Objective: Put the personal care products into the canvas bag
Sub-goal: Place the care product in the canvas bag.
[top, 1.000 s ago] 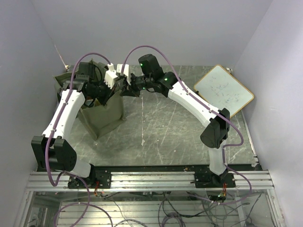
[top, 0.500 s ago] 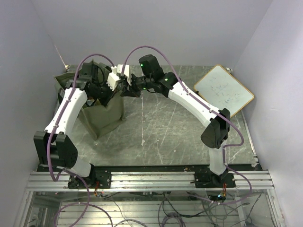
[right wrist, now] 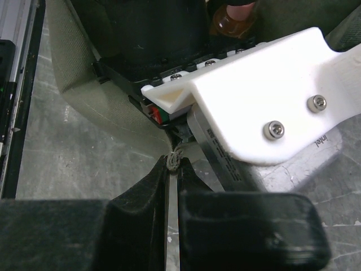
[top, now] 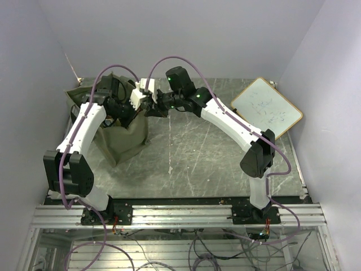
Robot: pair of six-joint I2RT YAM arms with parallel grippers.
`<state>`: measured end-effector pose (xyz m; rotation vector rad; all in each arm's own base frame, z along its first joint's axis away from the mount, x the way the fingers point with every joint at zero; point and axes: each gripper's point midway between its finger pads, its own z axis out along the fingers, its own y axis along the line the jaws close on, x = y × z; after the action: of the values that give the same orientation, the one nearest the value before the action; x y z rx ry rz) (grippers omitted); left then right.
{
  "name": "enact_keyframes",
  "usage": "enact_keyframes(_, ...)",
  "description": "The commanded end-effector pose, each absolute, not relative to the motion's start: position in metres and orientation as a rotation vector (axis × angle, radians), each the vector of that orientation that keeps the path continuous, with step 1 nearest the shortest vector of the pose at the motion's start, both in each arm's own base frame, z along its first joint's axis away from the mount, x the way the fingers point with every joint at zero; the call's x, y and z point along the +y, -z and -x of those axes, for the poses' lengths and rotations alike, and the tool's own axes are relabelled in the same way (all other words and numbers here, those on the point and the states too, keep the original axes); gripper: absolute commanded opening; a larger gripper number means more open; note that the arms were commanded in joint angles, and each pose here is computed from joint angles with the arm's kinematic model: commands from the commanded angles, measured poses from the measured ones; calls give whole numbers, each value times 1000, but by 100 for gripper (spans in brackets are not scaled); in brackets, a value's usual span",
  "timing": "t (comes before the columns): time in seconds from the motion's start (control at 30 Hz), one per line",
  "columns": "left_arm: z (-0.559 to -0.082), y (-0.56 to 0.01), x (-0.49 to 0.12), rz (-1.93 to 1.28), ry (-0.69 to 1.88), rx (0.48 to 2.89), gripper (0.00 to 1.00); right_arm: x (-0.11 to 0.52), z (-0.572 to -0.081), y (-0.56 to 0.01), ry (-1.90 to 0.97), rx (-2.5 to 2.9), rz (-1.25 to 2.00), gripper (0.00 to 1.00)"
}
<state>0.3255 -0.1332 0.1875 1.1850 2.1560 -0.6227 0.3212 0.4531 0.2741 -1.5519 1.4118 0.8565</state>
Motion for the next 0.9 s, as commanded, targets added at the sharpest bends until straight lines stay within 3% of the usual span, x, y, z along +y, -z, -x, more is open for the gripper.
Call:
enact_keyframes(0.0,-306,-180,-155,-1222,797,2157,12,457,-306,-311,-890,1281,1537,0)
enact_keyframes(0.3,-299,-175,-158,-1219,840,2154,17,456,-309,-308,-876,1294,1525,0)
enact_keyframes(0.53,-299,-176,-158,-1184,836,2164,28,453,-310,-297,-863,1321,1532,0)
enact_keyframes(0.87,-301,-197,-155,-1139,758,2106,56,453,-307,-292,-881,1330,1541,0)
